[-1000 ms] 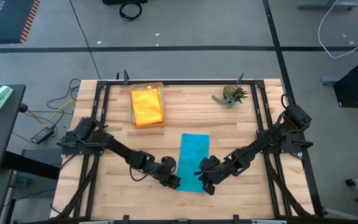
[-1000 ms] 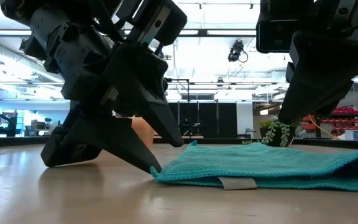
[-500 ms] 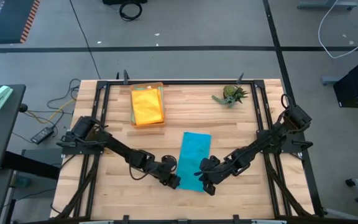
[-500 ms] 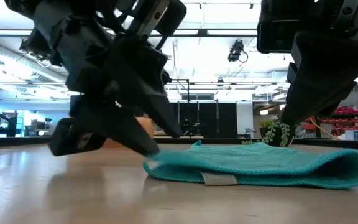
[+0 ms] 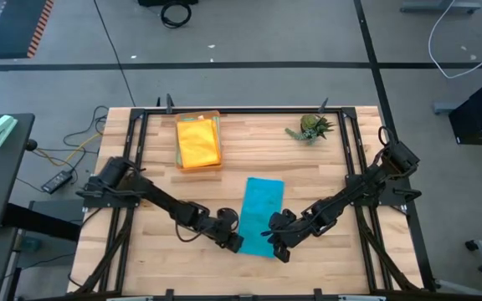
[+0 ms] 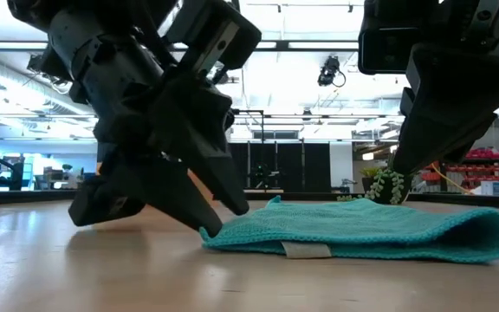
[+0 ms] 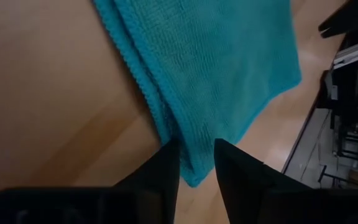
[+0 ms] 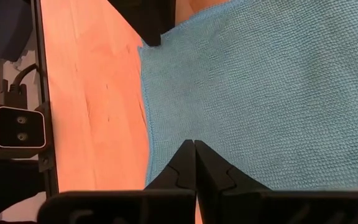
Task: Fold microfiber towels
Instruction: Fold the blue microfiber cloth
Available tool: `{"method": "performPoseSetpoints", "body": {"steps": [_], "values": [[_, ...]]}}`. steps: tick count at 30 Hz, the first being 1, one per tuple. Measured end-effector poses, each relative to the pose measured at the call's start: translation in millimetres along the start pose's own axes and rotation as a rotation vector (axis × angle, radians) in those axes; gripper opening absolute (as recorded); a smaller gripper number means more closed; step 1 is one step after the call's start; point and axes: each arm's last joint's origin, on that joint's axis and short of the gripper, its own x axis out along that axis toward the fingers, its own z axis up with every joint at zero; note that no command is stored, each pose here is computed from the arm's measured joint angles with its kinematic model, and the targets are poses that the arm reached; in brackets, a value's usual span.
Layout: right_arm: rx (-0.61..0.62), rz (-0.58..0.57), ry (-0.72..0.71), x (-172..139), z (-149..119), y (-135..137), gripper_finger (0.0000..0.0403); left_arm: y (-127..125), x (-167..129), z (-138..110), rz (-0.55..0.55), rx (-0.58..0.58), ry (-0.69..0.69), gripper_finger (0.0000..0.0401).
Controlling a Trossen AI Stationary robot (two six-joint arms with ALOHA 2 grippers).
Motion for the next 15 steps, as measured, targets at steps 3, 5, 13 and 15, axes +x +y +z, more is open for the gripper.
{"method": "performPoseSetpoints", "body": {"steps": [3,5,13,15], "values": [[0.0,0.0,0.0,0.0,0.0,0.0,0.0002,0.2,2.0,-1.1,-0.007,0.001,0.0,0.0106],[0.001,0.0,0.0,0.0,0.0,0.0,0.0002,0.3,2.0,-0.3,-0.007,0.0,-0.001,0.0106],[-0.001,0.0,0.0,0.0,0.0,0.0,0.0002,0.4,1.8,1.7,-0.007,-0.002,-0.004,0.0069],[-0.001,0.0,0.0,0.0,0.0,0.0,0.0002,0.4,1.0,1.7,-0.005,0.023,-0.004,0.0045]]}}
